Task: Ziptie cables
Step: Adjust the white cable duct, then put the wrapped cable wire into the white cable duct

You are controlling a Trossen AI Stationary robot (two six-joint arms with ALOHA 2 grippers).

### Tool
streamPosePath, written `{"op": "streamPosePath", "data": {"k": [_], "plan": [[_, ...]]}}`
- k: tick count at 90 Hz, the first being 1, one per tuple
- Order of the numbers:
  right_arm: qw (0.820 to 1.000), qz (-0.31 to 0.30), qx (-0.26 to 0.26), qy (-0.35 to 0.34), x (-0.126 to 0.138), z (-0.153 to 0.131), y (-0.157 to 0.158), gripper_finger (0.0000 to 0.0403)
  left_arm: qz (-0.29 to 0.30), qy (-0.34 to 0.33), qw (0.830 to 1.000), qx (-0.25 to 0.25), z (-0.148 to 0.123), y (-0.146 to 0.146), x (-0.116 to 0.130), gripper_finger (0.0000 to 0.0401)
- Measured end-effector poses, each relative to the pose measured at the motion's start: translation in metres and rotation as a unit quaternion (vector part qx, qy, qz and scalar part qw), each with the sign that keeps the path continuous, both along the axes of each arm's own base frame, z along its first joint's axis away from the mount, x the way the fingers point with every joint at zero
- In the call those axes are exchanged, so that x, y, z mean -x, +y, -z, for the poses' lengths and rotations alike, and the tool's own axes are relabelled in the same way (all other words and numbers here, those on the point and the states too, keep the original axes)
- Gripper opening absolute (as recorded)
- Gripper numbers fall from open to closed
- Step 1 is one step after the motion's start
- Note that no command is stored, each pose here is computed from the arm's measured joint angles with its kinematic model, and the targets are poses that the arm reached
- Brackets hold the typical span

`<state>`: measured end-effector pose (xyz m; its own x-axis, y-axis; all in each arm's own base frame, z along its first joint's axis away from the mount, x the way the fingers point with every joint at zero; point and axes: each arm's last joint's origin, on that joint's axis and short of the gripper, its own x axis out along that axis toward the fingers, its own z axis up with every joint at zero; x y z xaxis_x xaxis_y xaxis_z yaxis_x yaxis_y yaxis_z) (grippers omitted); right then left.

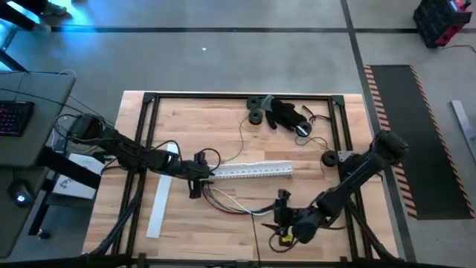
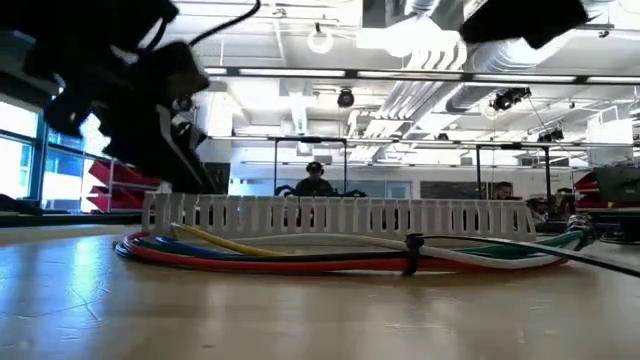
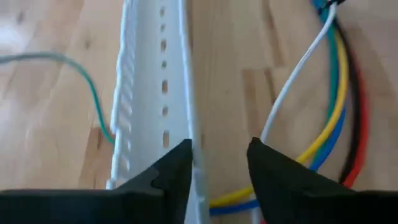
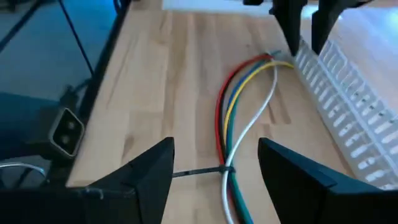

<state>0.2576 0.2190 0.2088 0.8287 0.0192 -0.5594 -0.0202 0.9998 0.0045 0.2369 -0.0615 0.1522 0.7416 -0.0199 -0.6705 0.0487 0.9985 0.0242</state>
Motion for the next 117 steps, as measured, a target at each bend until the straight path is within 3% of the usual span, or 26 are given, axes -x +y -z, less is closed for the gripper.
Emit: {"op": "streamPosePath", "data": {"k": [14, 24, 38, 53, 71, 82, 94, 103, 117], "plan": [[0.994, -0.036, -0.019, 0.099, 0.015, -0.003, -0.011, 0.0216, 0.073, -0.028, 0.997, 0.014, -0.017, -0.019, -0.012, 0.0145], [0.979, -0.045, 0.010, 0.197, 0.019, 0.010, -0.028, 0.0216, 0.106, -0.041, 0.993, 0.025, -0.021, -0.036, -0.018, 0.0145], [0.964, -0.076, 0.073, 0.245, 0.021, 0.032, -0.050, 0.0216, 0.128, -0.038, 0.991, 0.003, -0.017, -0.061, -0.024, 0.0144], [0.946, -0.103, 0.048, 0.304, 0.027, 0.063, -0.077, 0.0216, 0.136, -0.036, 0.990, -0.019, -0.012, -0.086, -0.034, 0.0144], [0.952, -0.088, 0.026, 0.293, 0.036, 0.088, -0.094, 0.0183, 0.140, -0.034, 0.989, -0.030, -0.007, -0.101, -0.043, 0.0144], [0.955, -0.069, 0.010, 0.290, 0.037, 0.091, -0.094, 0.0115, 0.133, -0.034, 0.990, -0.038, -0.006, -0.105, -0.043, 0.0144], [0.956, -0.059, -0.010, 0.288, 0.039, 0.088, -0.087, 0.0024, 0.114, -0.053, 0.989, -0.083, -0.008, -0.109, -0.040, 0.0144], [0.956, -0.062, -0.017, 0.287, 0.036, 0.079, -0.077, 0.0021, 0.102, -0.065, 0.988, -0.098, -0.009, -0.109, -0.040, 0.0146], [0.960, -0.104, -0.055, 0.254, 0.024, 0.051, -0.053, 0.0017, 0.136, -0.052, 0.987, -0.069, 0.000, -0.104, -0.049, 0.0165]]}}
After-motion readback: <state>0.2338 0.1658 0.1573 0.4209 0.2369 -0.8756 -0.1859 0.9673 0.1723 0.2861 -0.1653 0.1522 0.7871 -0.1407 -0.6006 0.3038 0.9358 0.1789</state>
